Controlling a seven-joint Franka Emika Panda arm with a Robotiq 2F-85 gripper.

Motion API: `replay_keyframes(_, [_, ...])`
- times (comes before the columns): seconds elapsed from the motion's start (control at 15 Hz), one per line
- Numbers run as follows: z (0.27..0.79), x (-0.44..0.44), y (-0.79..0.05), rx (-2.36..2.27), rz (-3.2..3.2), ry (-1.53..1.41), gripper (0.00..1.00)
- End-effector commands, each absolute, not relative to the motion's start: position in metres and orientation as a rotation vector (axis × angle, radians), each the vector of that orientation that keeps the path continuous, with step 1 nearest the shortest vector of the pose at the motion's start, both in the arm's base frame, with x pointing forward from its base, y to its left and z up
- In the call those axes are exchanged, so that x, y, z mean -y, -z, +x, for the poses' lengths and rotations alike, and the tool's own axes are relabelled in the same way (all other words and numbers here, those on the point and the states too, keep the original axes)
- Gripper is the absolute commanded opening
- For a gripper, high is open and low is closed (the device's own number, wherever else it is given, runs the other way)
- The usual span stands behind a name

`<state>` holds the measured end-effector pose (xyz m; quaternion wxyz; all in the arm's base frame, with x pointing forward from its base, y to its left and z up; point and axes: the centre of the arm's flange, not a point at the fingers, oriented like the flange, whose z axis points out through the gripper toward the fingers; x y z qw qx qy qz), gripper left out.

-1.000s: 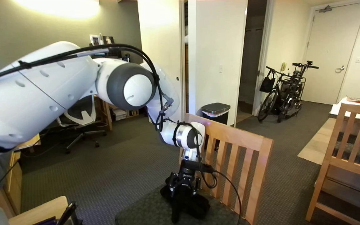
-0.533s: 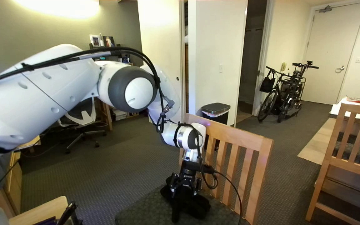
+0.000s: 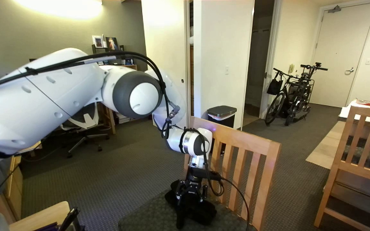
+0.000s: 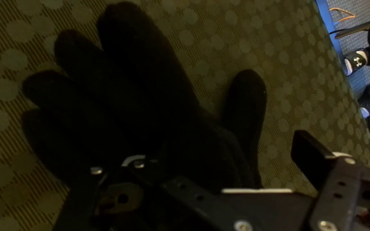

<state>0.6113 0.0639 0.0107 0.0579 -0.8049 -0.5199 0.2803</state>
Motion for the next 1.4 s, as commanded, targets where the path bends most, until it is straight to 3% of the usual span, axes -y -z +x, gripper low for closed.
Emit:
replay_keyframes(0.0, [0.6141, -0.0546, -0.0042, 1.611, -2.415, -0.854, 1.00])
replay_keyframes(0.13, [0.6143, -0.0545, -0.0042, 1.609, -2.418, -0.855, 1.00])
replay_keyframes(0.2, [0.6143, -0.0544, -0.0040, 1.608, -2.417, -0.857, 0.95])
replay_keyframes(0.27, [0.6143, -0.0545, -0.0034, 1.607, -2.420, -0.858, 0.74])
replay_keyframes(0.4, [0.6147, -0.0547, -0.0030, 1.605, -2.423, -0.855, 0.69])
replay_keyframes(1.07, [0.6191, -0.0520, -0.0061, 1.590, -2.442, -0.826, 0.05])
replay_keyframes(1.27, [0.6188, -0.0525, -0.0062, 1.587, -2.442, -0.823, 0.00])
replay_keyframes(1.33, [0.6184, -0.0526, -0.0061, 1.586, -2.441, -0.823, 0.03])
